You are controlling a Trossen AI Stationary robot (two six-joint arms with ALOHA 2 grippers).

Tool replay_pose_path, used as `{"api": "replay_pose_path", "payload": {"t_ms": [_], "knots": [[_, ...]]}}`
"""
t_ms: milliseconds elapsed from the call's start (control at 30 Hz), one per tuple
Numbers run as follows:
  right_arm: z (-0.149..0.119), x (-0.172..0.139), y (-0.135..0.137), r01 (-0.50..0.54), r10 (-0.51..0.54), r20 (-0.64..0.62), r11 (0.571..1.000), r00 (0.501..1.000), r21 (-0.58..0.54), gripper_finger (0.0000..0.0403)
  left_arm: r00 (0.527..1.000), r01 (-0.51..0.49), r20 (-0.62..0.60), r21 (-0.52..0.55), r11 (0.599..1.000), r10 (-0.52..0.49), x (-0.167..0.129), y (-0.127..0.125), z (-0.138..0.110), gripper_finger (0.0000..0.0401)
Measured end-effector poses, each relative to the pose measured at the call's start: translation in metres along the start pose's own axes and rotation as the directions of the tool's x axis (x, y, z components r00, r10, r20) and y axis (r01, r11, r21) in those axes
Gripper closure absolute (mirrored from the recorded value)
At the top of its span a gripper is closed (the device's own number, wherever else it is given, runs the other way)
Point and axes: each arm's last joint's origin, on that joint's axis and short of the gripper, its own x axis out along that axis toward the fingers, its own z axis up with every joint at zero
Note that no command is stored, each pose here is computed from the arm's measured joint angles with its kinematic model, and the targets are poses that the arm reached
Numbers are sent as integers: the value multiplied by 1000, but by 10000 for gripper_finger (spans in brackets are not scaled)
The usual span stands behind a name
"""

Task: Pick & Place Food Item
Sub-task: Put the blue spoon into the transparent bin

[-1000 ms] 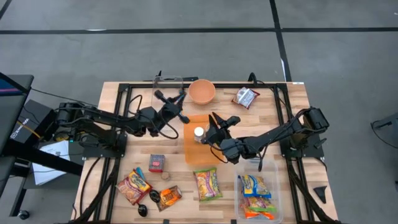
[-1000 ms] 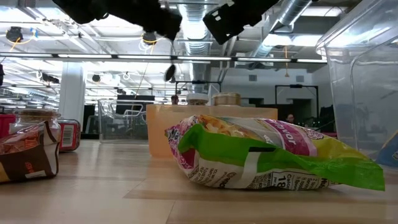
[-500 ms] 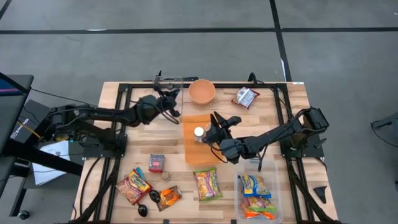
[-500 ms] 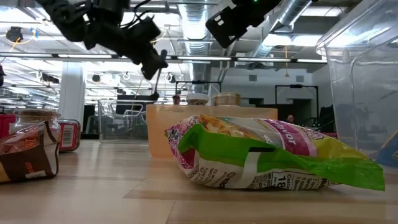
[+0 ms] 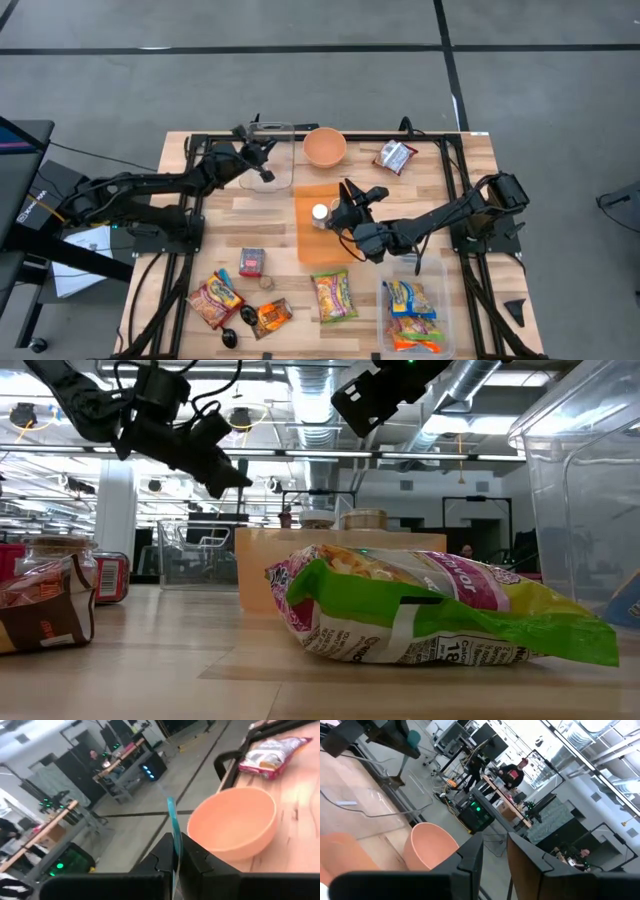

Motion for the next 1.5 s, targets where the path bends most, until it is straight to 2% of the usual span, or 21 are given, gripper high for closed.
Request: {"api": "replay_pose_path", "payload": {"t_ms": [367,567,867,1100,1300,1500], "knots": [[0,3,0,5,-5,-4,1000,1000,3,321,991,-12,-130,-16,1000,10,2,9,-18,399],[0,3,0,3,-3,-3,1000,1000,4,321,991,39,-127,-66,997,-47,3,13,-24,399],[0,2,0,2,-2,-3,1000,1000,5,321,975,83,-203,-63,995,-94,13,7,-41,399],[0,2,0,2,-2,-3,1000,1000,4,321,972,95,-213,-14,995,-96,26,0,-52,397],[0,2,0,2,-2,-3,1000,1000,5,321,967,106,-227,-38,994,-112,27,-4,-55,381],[0,2,0,2,-2,-2,1000,1000,5,321,965,102,-234,-70,992,-115,26,-4,-56,344]]}}
